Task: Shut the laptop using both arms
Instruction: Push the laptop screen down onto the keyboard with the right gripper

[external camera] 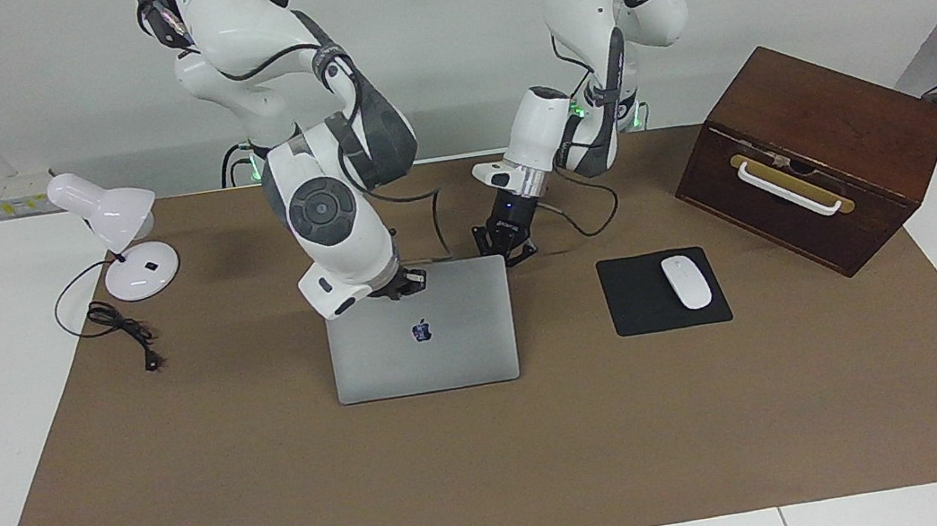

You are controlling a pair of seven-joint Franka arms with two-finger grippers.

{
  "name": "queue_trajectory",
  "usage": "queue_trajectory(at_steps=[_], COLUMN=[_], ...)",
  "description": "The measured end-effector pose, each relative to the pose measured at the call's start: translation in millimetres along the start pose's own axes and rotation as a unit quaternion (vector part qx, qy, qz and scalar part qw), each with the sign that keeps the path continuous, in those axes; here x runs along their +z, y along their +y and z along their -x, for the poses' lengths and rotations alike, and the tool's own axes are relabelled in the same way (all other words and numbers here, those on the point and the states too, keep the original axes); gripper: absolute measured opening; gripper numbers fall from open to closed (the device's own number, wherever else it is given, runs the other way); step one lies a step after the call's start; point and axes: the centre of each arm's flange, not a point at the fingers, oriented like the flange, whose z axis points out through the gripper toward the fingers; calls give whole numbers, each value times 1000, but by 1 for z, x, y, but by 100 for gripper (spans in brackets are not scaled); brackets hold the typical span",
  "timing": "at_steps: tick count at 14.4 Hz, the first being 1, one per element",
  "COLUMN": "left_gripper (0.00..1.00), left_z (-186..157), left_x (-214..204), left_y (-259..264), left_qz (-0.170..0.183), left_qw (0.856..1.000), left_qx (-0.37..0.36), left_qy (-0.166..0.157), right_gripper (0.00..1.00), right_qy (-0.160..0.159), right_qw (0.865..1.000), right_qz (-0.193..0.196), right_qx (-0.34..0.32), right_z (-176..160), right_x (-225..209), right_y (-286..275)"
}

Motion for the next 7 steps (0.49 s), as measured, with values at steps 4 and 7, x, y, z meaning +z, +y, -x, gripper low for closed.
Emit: queue_trajectory(at_steps=[4,7], left_gripper=[1,1], left_z=[0,0], left_x=[0,0], left_y=[0,0], left_qz=[0,0], left_qw=[1000,1000], left_qx=[6,8], left_qy=[0,0], right_gripper=[1,1], right_qy=[2,8], right_qw=[1000,1000], right_qz=[0,-2], right_qx=[-3,-1], right_z=[5,8], right_x=[18,27], right_y=[7,11])
